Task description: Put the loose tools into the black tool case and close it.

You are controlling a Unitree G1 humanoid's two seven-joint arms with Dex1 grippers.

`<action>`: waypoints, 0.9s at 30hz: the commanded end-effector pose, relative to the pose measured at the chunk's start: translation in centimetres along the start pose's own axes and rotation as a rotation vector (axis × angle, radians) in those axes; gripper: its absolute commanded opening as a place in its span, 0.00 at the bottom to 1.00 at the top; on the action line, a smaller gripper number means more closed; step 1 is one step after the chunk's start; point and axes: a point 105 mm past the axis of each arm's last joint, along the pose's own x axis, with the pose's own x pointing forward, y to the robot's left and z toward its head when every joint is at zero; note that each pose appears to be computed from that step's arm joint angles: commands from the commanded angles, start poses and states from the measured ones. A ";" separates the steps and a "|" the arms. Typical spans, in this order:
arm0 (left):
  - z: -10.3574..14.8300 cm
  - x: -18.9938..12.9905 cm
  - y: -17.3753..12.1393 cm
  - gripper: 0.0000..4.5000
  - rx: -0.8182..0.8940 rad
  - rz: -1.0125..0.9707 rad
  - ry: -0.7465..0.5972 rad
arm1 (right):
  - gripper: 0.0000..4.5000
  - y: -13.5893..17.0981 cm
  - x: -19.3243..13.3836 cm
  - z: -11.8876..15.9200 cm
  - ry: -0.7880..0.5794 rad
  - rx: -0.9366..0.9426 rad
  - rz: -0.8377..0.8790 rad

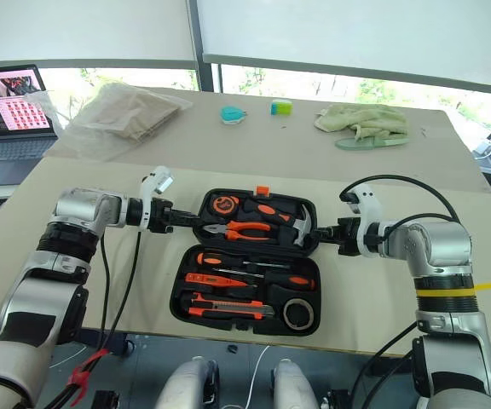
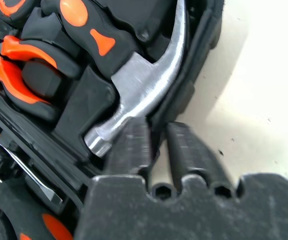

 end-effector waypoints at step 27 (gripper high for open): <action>3.2 -0.9 -3.7 0.01 0.864 0.349 -0.588 | 0.00 2.5 -4.2 2.7 -0.584 -0.800 -0.287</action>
